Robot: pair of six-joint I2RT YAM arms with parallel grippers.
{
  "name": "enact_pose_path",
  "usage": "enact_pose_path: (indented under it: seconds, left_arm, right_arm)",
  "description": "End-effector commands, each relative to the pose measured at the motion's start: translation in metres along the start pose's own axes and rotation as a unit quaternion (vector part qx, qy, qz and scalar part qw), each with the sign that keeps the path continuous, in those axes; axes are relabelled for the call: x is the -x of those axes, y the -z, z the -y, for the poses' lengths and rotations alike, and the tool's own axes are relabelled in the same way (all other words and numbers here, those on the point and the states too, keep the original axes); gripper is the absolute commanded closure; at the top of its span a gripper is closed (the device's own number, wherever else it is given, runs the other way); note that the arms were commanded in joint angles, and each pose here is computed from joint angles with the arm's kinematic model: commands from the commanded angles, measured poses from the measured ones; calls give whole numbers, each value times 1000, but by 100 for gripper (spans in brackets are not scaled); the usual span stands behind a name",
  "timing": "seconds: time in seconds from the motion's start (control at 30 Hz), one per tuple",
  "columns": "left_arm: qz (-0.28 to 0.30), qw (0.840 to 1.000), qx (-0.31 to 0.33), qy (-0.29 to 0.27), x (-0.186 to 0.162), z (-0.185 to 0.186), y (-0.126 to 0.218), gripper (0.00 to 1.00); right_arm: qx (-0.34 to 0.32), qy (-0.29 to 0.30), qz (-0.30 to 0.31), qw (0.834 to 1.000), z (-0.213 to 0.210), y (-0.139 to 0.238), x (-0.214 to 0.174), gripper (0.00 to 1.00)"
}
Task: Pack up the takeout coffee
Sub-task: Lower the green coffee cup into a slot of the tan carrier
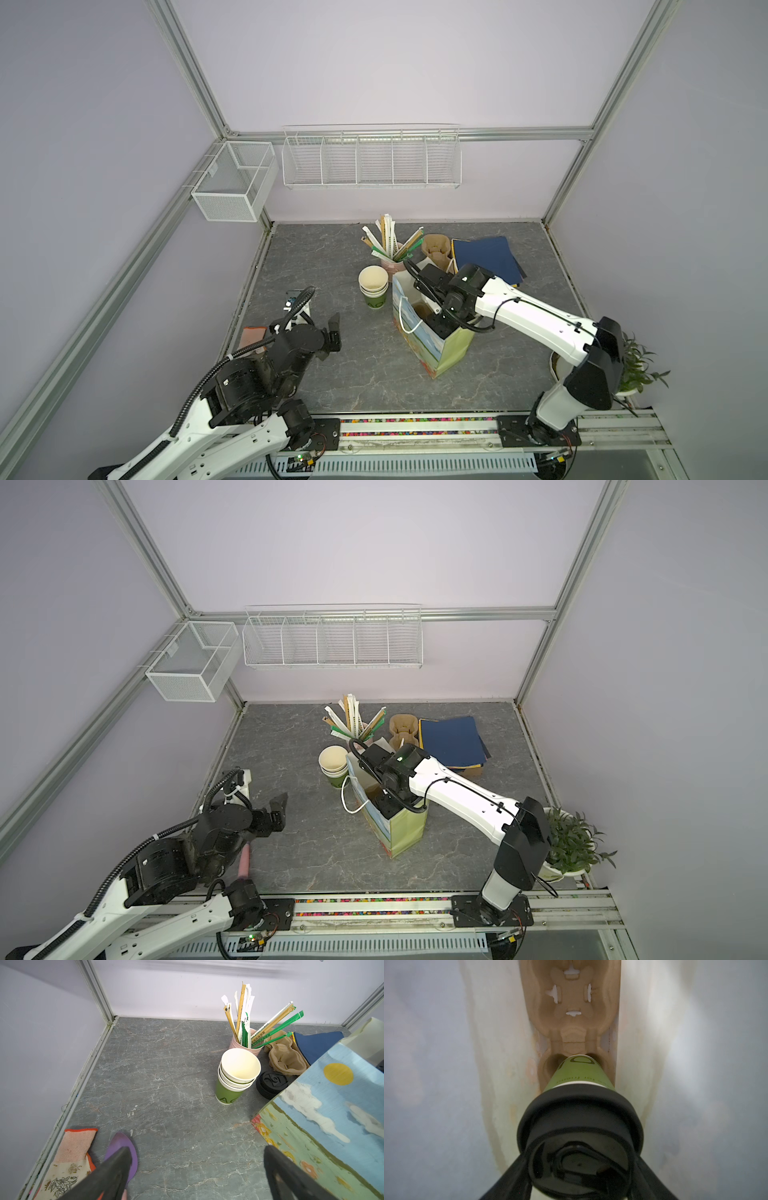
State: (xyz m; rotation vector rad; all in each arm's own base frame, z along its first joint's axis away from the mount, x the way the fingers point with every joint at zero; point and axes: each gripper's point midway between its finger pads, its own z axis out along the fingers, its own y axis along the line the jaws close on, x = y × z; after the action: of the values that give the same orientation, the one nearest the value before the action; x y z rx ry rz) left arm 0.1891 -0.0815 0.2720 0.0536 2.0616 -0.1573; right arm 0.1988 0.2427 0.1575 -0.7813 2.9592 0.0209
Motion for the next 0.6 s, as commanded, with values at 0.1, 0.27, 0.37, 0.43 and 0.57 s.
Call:
enact_pose_path:
  seconds: [0.1, 0.27, 0.37, 0.43, 0.57]
  left_arm:
    - [-6, 1000, 6, -13, -4, -3, -1, 1]
    - [-5, 1000, 5, -13, -4, -3, -1, 1]
    - [-5, 1000, 5, -12, -4, -3, -1, 1]
    - [-5, 1000, 5, -12, -4, -3, -1, 1]
    - [-5, 1000, 5, -12, -4, -3, -1, 1]
  right_arm:
    - [-25, 9, -93, 995, 9, -54, -14, 38]
    - [-28, 8, -99, 995, 9, -61, -12, 38]
    - [-27, 6, -98, 995, 7, -65, -10, 38]
    - [-30, 7, -97, 995, 8, -69, -9, 38]
    - [-34, 7, -99, 994, 8, -76, -7, 38]
